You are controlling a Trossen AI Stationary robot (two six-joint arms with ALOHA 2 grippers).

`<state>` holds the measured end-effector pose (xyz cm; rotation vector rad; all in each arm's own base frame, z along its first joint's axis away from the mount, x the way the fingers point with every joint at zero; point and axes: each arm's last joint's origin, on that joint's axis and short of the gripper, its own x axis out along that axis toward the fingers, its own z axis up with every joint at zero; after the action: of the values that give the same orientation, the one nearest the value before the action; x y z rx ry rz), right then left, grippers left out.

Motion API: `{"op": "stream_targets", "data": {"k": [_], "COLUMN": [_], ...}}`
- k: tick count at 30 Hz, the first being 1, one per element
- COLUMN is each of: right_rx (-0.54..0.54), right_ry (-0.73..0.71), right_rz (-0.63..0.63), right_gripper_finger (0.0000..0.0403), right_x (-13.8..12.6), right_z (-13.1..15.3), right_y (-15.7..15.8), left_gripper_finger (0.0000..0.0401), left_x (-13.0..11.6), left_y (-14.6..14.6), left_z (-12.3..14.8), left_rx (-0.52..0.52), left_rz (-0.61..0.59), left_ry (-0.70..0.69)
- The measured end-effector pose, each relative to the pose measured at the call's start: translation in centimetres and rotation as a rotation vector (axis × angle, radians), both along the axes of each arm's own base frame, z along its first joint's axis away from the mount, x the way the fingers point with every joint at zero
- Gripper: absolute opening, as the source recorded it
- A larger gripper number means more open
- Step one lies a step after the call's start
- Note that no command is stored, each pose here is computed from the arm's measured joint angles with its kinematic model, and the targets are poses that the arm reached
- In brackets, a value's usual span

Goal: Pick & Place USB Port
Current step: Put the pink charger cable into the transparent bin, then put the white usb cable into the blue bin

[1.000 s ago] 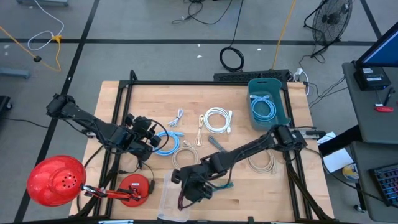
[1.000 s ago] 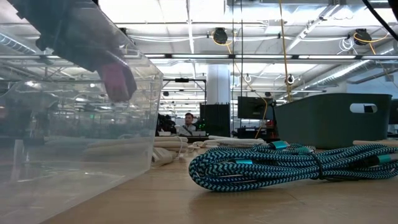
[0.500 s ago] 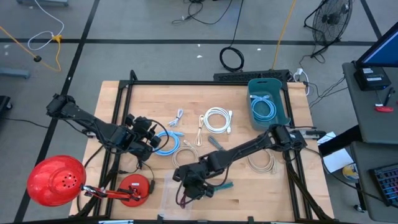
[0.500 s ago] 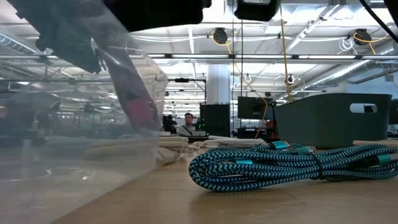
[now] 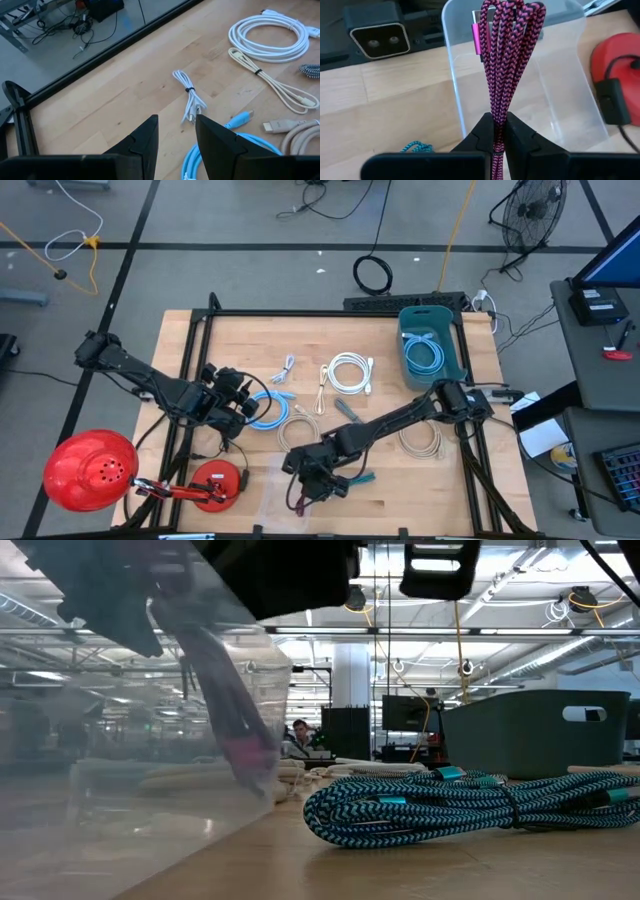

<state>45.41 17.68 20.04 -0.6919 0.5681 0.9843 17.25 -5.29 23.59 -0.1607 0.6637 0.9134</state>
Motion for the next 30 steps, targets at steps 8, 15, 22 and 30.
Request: {"op": "stream_targets", "data": {"k": [8,15,22,30], "right_rx": [0.006,-0.004,0.003,0.008], "right_ry": [-0.008,-0.027,-0.021,-0.030], "right_rz": [-0.016,-0.069,-0.081,-0.083], "right_gripper_finger": [0.0012,0.0034,0.0059,0.0042], "right_x": [0.1,0.4,0.4,0.5], "right_z": [0.1,0.2,0.2,0.3], "right_y": [0.0,-0.1,-0.2,-0.1], "left_gripper_finger": [0.0131,0.0131,0.0131,0.0131], "left_x": [0.0,0.0,-0.3,-0.4], "left_y": [0.0,0.0,0.1,0.2], "left_z": [0.0,0.0,-0.9,-1.1], "left_rx": [0.000,0.000,0.006,0.002], "left_rz": [0.000,0.000,0.007,0.014], "left_ry": [0.000,0.000,0.019,0.018]}}
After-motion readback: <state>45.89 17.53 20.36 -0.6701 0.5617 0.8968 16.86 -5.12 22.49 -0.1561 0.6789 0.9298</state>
